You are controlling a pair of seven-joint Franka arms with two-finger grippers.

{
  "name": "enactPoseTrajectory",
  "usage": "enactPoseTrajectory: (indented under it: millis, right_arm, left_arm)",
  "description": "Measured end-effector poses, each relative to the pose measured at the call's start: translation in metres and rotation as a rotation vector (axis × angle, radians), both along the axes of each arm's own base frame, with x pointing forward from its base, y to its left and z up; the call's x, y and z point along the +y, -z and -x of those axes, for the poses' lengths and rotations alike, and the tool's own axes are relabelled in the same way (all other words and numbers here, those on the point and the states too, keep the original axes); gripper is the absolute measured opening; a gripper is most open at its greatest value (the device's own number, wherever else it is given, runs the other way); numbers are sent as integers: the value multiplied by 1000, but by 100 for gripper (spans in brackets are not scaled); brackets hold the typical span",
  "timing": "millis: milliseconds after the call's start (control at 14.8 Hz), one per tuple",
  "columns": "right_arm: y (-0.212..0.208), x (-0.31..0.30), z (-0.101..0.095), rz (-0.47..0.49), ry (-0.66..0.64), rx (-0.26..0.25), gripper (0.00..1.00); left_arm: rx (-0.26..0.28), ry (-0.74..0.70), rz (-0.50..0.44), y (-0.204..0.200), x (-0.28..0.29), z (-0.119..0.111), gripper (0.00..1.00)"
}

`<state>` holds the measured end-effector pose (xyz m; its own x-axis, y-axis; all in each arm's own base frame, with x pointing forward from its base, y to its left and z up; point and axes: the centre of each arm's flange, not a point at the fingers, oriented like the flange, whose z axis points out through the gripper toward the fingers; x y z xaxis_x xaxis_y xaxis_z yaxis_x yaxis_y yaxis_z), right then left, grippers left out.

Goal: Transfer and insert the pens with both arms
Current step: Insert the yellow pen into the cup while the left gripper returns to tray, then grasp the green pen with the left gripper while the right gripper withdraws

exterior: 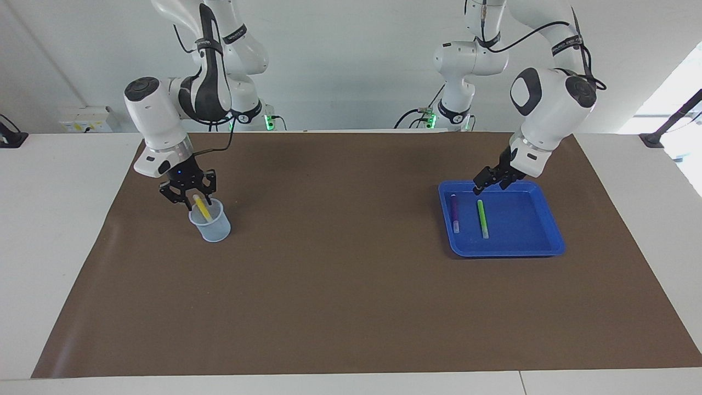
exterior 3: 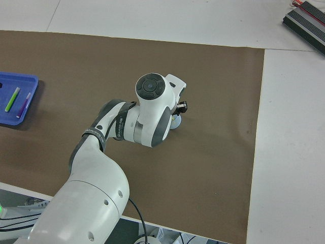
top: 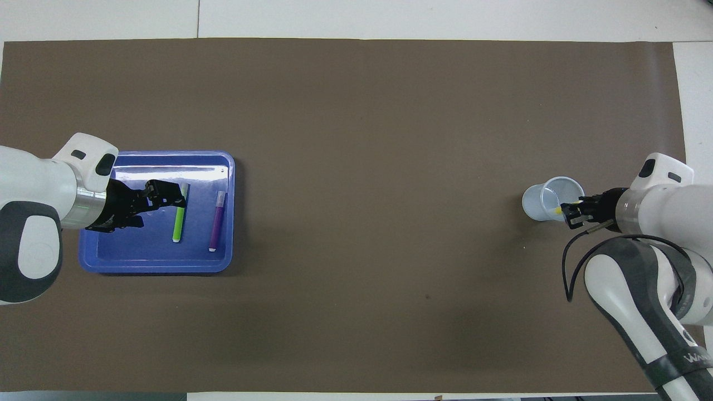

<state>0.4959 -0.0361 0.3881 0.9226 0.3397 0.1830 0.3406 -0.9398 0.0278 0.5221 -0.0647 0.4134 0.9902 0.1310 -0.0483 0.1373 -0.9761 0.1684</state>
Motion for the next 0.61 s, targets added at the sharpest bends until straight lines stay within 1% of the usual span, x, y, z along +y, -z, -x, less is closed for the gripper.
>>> enactPoseTrajectory:
  millis: [68,135,203,271,338,406,473,541,609]
  right_arm:
    - [-4,0,-2,0,0,-7,73]
    - [-10,0,-5,0,-1,-12,88]
    - [-20,0,-8,-1,-3,-10,97]
    - [-30,0,-11,-3,-5,-7,100]
    - [-43,0,-15,-5,-7,-7,100]
    - [-56,0,-19,-7,-1,-9,100]
    - [-69,-2,-22,-12,18,-9,100]
    - [-80,-2,-24,-19,45,-4,100]
    - [-91,-3,-26,-28,79,6,100]
  left_arm:
    - [-10,57,-4,13,1,-5,100]
    - [-21,118,-9,28,2,-11,99]
    - [-29,182,-19,43,3,-16,98]
    - [-30,239,-37,57,4,-19,98]
    - [-27,290,-59,68,5,-21,95]
    - [-24,323,-77,77,6,-23,95]
    - [-22,343,-89,83,6,-24,89]
    - [-22,353,-93,88,6,-25,89]
    - [-22,359,-95,91,6,-26,82]
